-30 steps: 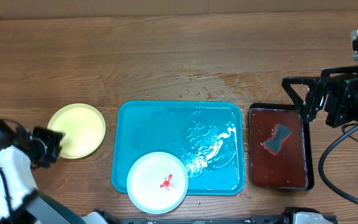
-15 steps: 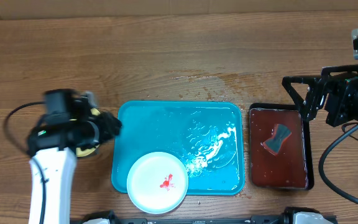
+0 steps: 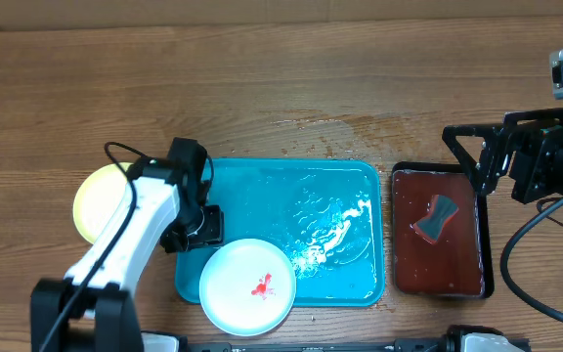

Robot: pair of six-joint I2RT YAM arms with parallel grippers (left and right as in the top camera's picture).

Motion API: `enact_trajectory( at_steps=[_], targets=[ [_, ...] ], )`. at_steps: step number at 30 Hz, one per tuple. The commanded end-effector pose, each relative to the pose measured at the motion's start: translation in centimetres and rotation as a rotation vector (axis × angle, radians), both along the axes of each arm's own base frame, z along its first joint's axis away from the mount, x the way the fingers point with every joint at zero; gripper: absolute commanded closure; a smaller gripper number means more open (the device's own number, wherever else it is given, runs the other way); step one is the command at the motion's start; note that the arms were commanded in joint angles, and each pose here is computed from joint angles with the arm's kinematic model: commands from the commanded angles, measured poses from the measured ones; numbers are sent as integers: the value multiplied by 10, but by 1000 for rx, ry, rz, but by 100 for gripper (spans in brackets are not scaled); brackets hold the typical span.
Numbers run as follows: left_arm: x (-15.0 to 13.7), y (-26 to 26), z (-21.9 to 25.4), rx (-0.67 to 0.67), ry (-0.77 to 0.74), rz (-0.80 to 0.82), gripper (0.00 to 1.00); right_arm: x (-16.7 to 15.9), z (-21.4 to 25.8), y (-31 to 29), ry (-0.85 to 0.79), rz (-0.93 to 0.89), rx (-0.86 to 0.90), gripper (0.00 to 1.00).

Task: Clean dirty plates on tray and stack at the side
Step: 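Reach the left gripper to the white plate and grasp its rim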

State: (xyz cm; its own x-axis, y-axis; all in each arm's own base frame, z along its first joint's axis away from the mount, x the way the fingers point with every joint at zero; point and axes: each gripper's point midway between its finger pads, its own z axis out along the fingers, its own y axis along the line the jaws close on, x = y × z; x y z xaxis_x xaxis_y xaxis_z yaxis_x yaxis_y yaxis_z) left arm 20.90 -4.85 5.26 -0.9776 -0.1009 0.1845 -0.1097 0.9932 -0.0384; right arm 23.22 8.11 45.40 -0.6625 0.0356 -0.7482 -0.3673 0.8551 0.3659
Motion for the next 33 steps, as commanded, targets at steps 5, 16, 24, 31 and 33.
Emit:
enact_trajectory(
  at_steps=[5, 16, 24, 31, 33],
  targets=[
    [-10, -3, -20, 2, 121, -19, 41, -4, 2, -1, -11, -2, -14, 0],
    [-21, -40, -34, -96, 184, -188, 41, 0, -1, -1, 3, -2, -13, 0],
    [-23, -46, -39, -98, 199, -198, 96, 0, -1, -1, 4, -1, -13, 0],
    [6, -53, -48, -87, 88, -34, 96, 1, -2, -1, 11, -2, -13, 0],
    [16, -54, -50, -89, 55, 7, 96, 2, -3, -1, 15, -2, -12, 0]
  ],
)
